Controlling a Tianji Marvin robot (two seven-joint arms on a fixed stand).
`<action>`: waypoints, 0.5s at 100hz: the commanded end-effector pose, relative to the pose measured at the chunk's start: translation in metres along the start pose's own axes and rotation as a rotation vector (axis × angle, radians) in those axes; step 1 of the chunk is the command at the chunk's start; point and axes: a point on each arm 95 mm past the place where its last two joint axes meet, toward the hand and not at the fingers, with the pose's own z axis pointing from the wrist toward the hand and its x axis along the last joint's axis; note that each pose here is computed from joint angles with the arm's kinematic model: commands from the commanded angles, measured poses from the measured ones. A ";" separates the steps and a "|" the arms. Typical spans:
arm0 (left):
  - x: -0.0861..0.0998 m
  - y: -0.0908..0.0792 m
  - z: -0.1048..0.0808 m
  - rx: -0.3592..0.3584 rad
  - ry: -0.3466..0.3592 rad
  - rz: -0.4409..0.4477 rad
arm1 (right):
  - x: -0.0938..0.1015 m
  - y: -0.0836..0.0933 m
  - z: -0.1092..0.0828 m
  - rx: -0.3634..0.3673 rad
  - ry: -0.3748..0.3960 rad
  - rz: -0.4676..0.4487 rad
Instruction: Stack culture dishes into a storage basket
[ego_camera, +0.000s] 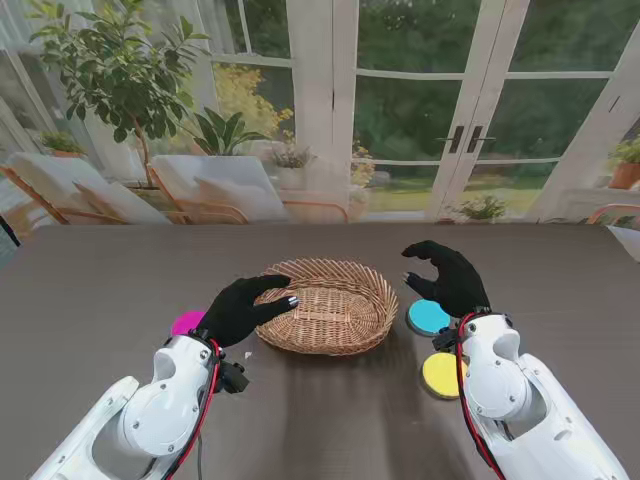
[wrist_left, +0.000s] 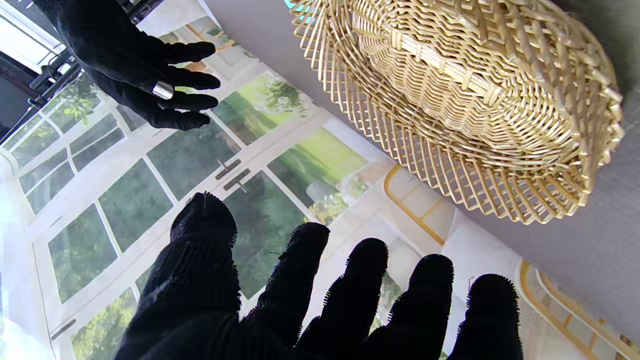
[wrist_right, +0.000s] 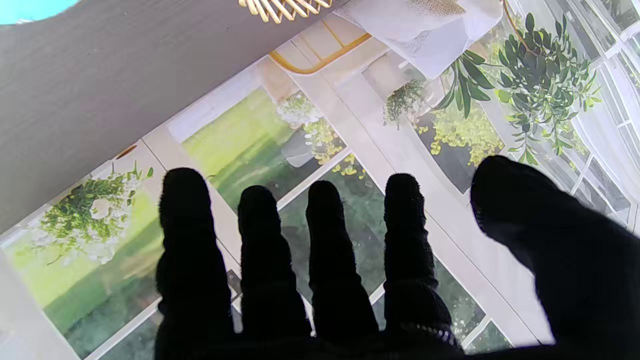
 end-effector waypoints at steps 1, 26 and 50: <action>0.002 0.002 -0.002 -0.014 -0.002 -0.005 | 0.001 -0.006 -0.003 0.024 -0.001 0.007; 0.002 0.003 -0.001 -0.013 -0.008 0.000 | 0.000 -0.006 -0.005 0.033 0.005 0.007; -0.001 -0.002 -0.006 -0.031 -0.036 0.187 | 0.002 -0.003 -0.008 0.036 0.017 -0.002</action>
